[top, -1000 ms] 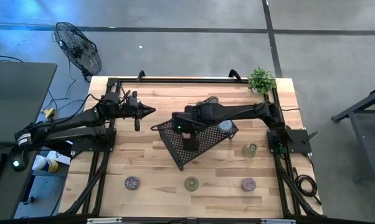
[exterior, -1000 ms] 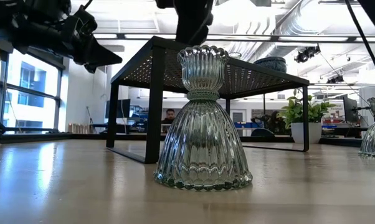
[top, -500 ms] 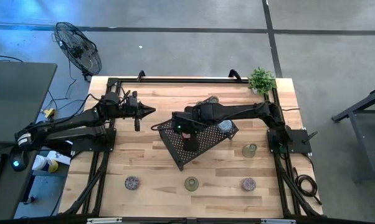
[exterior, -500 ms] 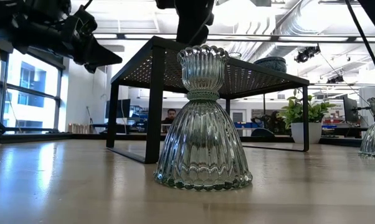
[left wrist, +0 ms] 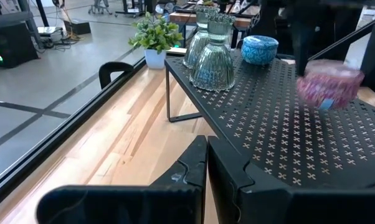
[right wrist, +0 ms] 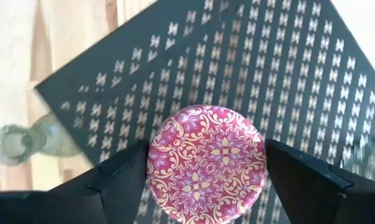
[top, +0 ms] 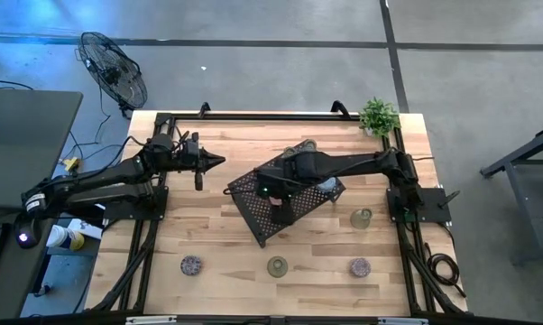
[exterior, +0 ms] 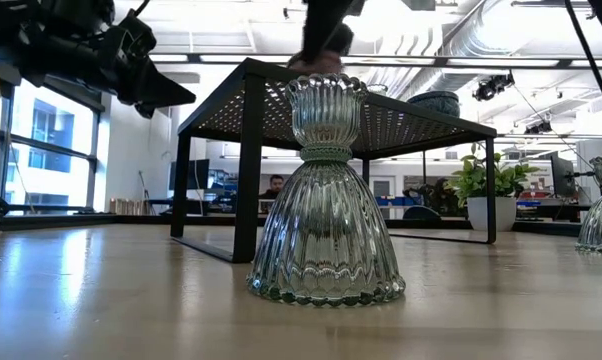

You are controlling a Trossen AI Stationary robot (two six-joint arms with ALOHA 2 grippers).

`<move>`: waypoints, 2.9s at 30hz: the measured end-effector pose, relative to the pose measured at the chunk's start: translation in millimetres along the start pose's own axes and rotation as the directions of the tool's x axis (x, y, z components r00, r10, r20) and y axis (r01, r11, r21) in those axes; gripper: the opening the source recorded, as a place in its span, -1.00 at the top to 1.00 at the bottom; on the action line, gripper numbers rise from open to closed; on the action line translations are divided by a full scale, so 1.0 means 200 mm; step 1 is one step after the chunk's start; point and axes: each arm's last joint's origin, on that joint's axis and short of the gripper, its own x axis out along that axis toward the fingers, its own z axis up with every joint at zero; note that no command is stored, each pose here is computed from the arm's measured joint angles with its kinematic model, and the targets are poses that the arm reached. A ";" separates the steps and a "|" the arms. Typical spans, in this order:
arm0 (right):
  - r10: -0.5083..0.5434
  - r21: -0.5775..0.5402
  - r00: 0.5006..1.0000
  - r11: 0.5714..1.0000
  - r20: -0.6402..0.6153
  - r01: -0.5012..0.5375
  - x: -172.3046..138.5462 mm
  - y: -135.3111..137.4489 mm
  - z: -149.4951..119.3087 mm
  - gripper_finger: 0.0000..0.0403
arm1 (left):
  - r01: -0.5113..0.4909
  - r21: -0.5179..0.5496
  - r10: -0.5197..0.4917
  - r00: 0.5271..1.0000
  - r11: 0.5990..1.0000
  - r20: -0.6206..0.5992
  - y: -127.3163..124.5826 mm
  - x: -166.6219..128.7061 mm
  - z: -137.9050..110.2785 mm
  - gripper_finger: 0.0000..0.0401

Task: Pick & Place candle stick holders
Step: Put the pink scented candle on the shelf, then put the top green glass candle holder on the shelf

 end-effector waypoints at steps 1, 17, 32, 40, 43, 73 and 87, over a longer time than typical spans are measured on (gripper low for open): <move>-0.004 0.006 1.000 1.000 -0.010 0.004 -0.01 0.01 -0.01 -0.47 | 0.000 0.001 0.000 1.000 1.000 -0.002 0.00 0.00 0.00 0.94; -0.155 0.056 0.973 0.984 -0.171 0.166 -0.10 0.09 -0.15 -0.47 | 0.008 0.001 -0.008 1.000 1.000 -0.005 0.00 0.00 0.00 0.94; -0.160 0.129 0.982 0.977 -0.099 0.172 -0.13 0.03 -0.28 -0.47 | 0.030 -0.001 -0.030 0.999 1.000 -0.011 0.00 0.00 -0.01 0.94; -0.141 0.194 0.990 0.971 -0.014 0.141 -0.13 -0.05 -0.38 -0.47 | 0.029 0.002 -0.029 1.000 1.000 -0.001 0.00 0.00 0.00 0.94; -0.138 0.181 0.990 0.973 -0.037 0.143 -0.09 -0.06 -0.39 -0.47 | 0.028 0.002 -0.028 1.000 1.000 -0.001 0.00 0.00 0.00 0.94; -0.191 0.156 0.981 0.969 -0.032 0.194 -0.09 -0.07 -0.40 -0.61 | 0.024 0.001 -0.024 1.000 1.000 -0.003 0.00 0.00 0.00 0.94; -0.243 0.101 0.969 0.966 0.039 0.238 -0.38 0.00 -0.35 -0.62 | 0.024 -0.039 -0.025 0.999 0.999 -0.025 0.00 0.00 -0.01 0.94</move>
